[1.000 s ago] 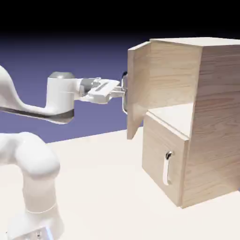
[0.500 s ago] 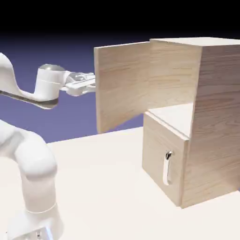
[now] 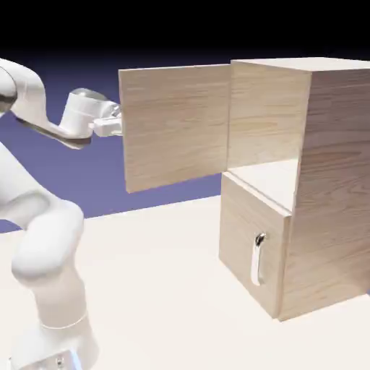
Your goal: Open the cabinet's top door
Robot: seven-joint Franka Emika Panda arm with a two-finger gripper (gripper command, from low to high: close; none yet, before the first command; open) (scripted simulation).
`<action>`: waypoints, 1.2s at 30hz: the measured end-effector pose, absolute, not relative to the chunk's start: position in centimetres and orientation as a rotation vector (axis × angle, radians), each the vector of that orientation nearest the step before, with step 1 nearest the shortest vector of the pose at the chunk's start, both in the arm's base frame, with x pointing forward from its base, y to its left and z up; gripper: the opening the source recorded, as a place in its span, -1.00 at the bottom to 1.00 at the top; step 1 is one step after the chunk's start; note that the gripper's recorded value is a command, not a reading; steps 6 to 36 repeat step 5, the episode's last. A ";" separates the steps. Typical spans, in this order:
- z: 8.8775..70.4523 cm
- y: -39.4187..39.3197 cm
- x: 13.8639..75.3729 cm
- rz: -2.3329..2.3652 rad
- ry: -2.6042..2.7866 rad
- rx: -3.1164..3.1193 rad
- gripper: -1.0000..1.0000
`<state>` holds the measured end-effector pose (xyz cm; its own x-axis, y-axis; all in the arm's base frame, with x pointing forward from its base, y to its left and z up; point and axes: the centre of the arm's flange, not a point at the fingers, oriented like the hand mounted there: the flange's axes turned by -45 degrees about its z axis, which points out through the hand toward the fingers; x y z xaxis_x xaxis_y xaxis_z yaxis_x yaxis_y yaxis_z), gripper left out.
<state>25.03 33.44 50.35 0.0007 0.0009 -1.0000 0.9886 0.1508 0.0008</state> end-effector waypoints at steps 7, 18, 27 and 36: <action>50.4 35.6 25.9 -1.154 1.243 1.156 -1.00; 50.4 35.6 25.9 -1.154 1.243 1.156 -1.00; 50.4 35.6 25.9 -1.154 1.243 1.156 -1.00; 50.4 35.6 25.9 -1.154 1.243 1.156 -1.00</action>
